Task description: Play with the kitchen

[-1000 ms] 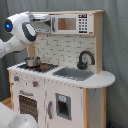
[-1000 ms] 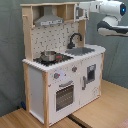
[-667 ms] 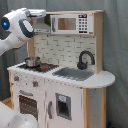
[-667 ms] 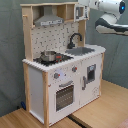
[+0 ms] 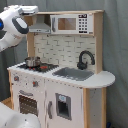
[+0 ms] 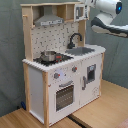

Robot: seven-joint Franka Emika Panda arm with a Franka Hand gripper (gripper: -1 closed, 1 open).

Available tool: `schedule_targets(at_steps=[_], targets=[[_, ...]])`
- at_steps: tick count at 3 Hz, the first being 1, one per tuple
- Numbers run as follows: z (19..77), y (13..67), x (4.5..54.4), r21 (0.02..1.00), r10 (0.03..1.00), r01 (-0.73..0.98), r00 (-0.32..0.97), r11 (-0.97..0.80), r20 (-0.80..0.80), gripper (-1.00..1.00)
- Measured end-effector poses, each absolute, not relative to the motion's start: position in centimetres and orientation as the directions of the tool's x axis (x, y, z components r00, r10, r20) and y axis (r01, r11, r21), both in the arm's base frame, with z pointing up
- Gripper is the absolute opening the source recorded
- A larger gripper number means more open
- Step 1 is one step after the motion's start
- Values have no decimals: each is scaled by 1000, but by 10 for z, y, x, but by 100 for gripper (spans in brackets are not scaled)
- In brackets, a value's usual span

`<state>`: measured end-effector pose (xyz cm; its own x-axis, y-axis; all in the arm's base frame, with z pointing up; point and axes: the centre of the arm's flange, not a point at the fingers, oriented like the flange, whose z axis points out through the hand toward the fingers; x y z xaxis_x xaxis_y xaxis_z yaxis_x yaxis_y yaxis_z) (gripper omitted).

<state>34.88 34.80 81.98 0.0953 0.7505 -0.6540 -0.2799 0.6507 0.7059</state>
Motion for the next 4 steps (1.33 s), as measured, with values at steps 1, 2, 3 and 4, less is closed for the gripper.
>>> schedule_targets(at_steps=[1, 2, 3, 4], targets=[[821, 370, 346, 714, 773, -320, 114, 623, -624, 100], [820, 383, 347, 724, 792, -341, 127, 600, -597, 100], [817, 393, 349, 738, 815, -359, 139, 571, -563, 100], [807, 404, 355, 762, 848, -380, 159, 525, -505, 100]])
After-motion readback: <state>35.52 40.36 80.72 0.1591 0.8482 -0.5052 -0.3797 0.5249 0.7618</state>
